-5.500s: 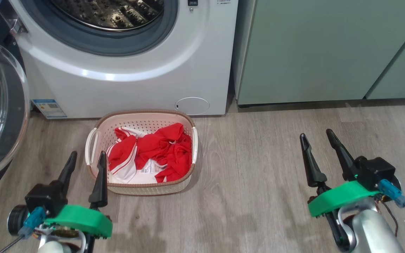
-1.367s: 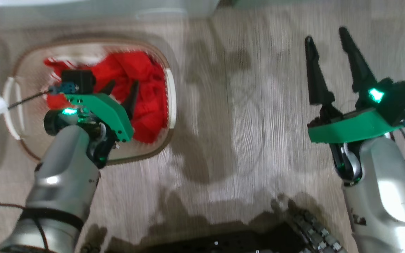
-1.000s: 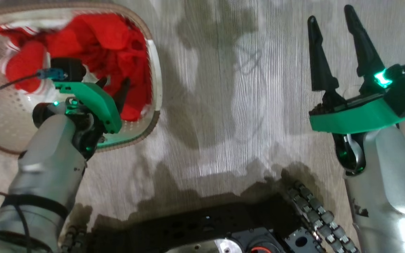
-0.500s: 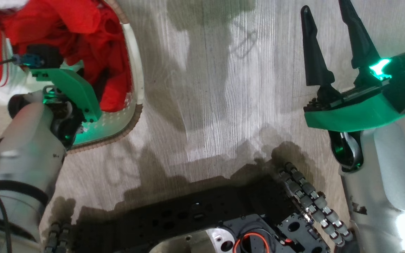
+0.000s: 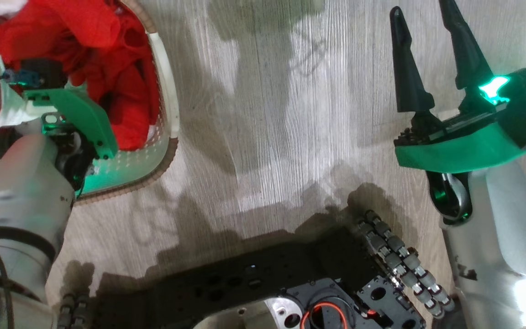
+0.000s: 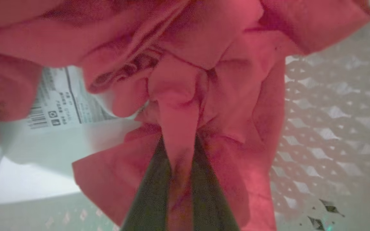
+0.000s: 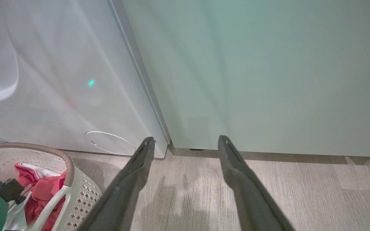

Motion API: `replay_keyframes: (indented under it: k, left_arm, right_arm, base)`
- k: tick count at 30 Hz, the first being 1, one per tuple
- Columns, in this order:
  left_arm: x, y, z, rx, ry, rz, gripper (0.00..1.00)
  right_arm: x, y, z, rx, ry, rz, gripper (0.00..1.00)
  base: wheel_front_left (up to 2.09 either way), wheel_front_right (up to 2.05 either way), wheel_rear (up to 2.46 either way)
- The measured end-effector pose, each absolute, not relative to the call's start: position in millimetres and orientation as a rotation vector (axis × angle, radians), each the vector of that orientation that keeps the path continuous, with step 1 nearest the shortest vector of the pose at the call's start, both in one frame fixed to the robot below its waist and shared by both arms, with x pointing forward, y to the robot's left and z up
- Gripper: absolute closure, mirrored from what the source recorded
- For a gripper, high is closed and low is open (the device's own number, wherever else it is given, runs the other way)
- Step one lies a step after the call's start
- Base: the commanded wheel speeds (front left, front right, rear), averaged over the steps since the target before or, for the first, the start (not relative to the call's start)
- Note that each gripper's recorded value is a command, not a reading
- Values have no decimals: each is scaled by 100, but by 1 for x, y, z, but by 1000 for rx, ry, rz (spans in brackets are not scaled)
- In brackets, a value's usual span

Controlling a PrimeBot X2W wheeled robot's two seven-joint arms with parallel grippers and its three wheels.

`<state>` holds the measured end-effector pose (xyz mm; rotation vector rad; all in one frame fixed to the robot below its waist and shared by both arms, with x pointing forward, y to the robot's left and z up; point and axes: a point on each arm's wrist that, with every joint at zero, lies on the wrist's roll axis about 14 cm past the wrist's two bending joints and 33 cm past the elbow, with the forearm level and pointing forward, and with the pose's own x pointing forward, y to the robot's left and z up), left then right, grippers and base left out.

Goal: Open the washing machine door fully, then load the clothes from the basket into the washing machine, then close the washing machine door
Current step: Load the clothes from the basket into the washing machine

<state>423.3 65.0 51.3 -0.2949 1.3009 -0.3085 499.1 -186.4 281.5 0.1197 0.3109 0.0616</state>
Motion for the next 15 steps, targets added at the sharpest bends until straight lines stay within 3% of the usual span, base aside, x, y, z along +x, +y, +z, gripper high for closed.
replay_keyframes:
  k: [15]
  left_arm:
    - [486,96,133,-193,930,-310,100]
  right_arm:
    - [511,-175,328,149,202,76,0]
  base:
    - [0,0,0]
